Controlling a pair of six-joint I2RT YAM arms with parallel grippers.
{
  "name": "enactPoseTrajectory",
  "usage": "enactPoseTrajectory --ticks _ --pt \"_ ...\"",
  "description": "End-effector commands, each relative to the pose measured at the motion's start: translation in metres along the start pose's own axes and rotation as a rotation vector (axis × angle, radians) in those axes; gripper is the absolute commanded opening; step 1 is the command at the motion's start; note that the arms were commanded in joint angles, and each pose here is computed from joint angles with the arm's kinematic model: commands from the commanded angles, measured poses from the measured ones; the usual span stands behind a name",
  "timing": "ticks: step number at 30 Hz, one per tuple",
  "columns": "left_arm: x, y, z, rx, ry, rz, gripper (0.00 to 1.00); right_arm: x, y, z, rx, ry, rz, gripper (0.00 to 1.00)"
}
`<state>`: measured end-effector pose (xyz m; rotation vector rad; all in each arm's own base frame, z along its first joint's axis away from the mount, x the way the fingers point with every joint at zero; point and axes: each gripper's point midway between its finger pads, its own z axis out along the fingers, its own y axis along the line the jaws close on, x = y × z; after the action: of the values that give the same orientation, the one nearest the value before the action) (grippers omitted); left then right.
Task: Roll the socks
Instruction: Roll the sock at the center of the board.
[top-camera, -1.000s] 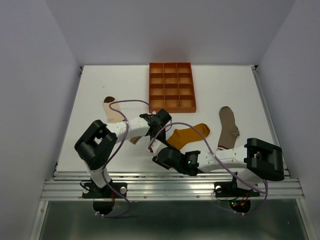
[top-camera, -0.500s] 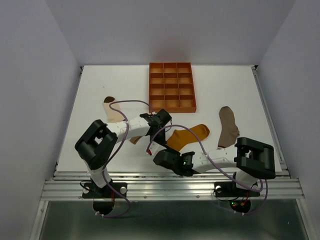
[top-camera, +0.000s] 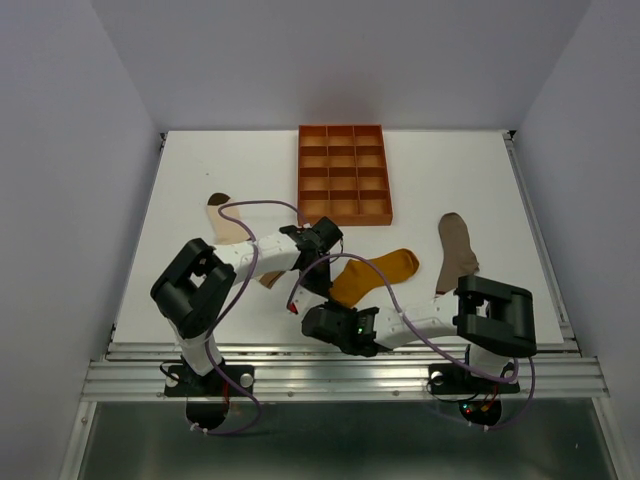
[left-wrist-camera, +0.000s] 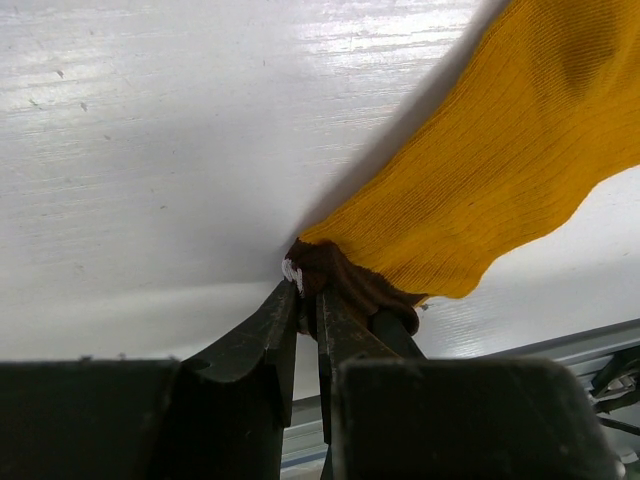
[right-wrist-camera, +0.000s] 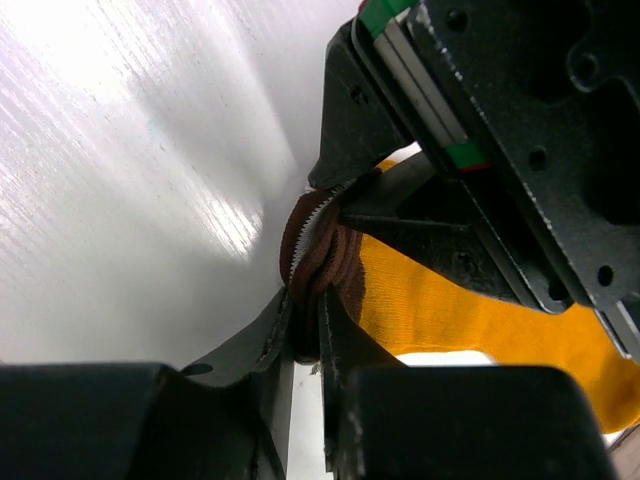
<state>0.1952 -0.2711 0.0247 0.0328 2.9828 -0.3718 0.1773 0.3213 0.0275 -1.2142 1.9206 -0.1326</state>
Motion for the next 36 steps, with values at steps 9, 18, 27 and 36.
enactPoseTrajectory --ticks 9,18,27,36 --pt "-0.002 -0.008 -0.027 0.076 -0.016 -0.007 0.48 0.0 0.011 -0.006 -0.139 -0.013 0.178 0.01" --pt "-0.03 -0.002 -0.048 0.136 -0.136 -0.077 0.65 -0.023 0.002 -0.021 -0.326 -0.091 0.51 0.01" --pt "-0.037 0.011 -0.053 0.167 -0.176 -0.11 0.66 -0.022 -0.009 -0.02 -0.488 -0.104 0.785 0.01" --pt "-0.034 0.011 -0.053 0.215 -0.179 -0.092 0.67 -0.014 -0.028 -0.01 -0.619 -0.086 1.039 0.01"
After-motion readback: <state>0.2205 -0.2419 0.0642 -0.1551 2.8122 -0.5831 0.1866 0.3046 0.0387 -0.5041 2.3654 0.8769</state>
